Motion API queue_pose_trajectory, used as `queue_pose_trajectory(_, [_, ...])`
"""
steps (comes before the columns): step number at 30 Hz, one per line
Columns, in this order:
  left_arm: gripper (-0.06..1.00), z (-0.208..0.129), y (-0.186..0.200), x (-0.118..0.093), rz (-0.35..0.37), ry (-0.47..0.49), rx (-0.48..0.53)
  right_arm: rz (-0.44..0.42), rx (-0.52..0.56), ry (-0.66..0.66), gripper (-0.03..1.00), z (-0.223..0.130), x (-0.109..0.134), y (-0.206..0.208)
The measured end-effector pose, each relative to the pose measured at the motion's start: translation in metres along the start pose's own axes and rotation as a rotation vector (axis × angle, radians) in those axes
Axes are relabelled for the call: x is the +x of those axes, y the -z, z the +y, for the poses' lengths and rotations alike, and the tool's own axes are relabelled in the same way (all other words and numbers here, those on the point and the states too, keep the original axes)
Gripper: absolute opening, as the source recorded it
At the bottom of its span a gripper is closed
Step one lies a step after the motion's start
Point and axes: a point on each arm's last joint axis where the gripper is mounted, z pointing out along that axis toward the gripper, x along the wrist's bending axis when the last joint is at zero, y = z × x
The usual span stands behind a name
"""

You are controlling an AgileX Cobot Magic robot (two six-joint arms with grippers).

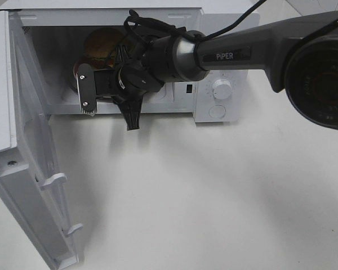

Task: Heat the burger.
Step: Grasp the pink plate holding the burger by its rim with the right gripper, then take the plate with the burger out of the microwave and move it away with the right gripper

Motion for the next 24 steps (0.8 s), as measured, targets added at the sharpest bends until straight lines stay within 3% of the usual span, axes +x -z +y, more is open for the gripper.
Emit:
queue_pose_trajectory(9, [0.99, 0.000, 0.000, 0.000, 0.000, 0.000, 0.000, 0.026, 0.019, 0.054, 0.10, 0.006, -0.002, 0.012])
queue_pose_trajectory(24, [0.99, 0.000, 0.000, 0.000, 0.000, 0.000, 0.000, 0.015, -0.046, 0.090, 0.10, 0.000, 0.009, 0.053])
